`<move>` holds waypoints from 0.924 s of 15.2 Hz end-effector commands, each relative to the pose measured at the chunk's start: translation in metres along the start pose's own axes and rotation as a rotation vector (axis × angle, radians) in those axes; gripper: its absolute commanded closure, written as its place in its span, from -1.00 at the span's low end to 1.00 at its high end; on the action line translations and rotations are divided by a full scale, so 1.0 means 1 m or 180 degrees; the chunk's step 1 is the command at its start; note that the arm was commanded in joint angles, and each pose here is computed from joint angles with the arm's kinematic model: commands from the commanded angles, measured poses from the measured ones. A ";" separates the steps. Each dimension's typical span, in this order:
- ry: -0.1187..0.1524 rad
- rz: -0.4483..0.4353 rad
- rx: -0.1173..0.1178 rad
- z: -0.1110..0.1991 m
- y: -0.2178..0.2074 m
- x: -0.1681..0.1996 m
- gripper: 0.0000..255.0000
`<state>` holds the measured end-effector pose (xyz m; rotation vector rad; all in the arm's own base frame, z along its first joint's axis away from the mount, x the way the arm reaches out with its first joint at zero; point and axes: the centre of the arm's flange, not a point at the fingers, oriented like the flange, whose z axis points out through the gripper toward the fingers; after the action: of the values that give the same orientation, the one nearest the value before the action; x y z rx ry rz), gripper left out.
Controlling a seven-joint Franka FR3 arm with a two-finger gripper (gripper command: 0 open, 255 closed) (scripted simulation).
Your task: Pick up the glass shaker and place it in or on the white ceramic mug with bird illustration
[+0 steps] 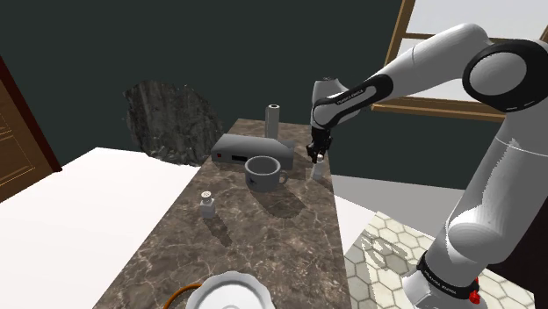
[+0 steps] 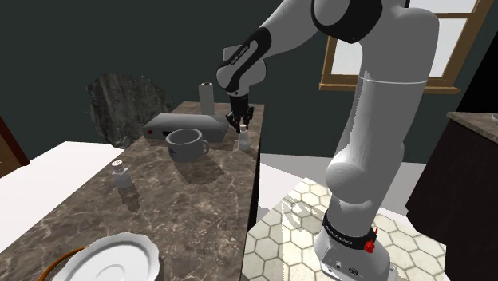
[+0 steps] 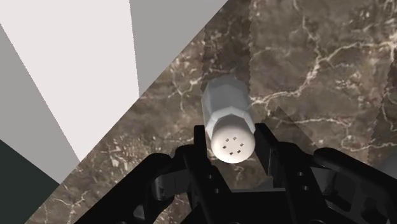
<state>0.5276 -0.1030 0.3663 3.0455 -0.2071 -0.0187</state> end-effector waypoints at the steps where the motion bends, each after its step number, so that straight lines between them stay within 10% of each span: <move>1: 0.0000 0.0000 0.0000 -0.008 0.001 -0.001 1.00; 14: 0.0000 0.0000 0.0000 -0.076 0.007 -0.001 1.00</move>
<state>0.5262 -0.1033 0.4365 3.0455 -0.2070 -0.0183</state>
